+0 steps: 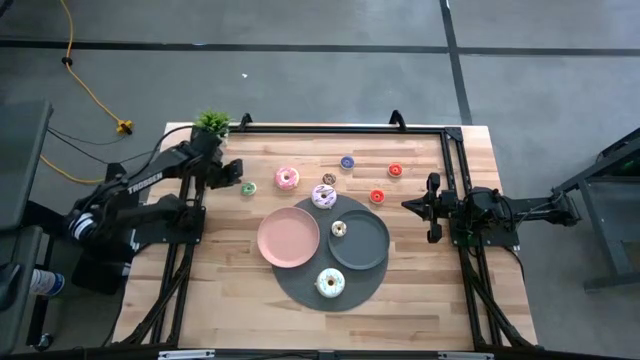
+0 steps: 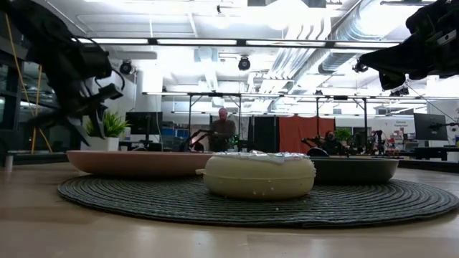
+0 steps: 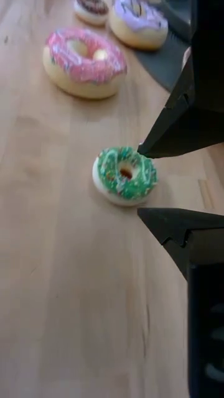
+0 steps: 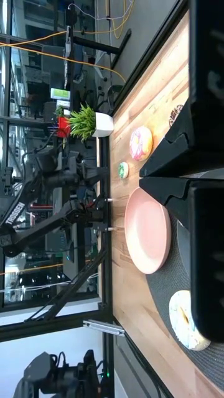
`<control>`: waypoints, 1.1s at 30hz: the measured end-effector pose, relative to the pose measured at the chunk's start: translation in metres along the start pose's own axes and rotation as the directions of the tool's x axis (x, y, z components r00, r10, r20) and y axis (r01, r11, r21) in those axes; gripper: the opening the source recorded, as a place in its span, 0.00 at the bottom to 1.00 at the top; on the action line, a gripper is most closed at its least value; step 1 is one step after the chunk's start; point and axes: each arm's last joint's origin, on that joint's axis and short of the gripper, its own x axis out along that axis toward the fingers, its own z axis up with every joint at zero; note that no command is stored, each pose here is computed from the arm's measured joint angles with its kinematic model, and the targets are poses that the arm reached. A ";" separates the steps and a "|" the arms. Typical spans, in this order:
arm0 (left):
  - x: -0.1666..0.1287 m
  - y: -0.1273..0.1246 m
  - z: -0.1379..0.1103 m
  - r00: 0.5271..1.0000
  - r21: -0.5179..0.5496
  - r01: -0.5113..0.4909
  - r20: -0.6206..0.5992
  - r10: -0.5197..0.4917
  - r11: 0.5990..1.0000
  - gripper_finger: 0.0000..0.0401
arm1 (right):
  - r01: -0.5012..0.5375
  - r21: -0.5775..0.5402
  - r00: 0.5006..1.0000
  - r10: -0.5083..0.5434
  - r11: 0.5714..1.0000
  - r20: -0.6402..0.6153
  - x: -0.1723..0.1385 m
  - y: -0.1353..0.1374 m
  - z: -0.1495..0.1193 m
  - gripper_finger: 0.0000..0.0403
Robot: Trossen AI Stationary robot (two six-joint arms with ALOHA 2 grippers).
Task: Pick & Place donuts
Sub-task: Put the small green donut on the black plate
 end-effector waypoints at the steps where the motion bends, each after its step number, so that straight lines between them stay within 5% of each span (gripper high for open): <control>1: 0.002 0.000 0.001 1.000 0.001 -0.006 -0.005 0.006 1.000 0.33 | 0.000 0.000 1.000 0.000 1.000 0.000 0.000 0.000 0.000 0.00; 13: 0.033 0.003 0.012 0.991 -0.012 -0.049 -0.122 0.047 0.999 0.33 | 0.000 0.000 1.000 0.000 1.000 0.000 0.000 0.000 0.000 0.00; 33: 0.037 -0.001 0.018 0.997 0.010 -0.014 -0.080 0.015 1.000 0.33 | 0.000 0.000 1.000 0.000 1.000 0.000 0.000 0.000 0.000 0.00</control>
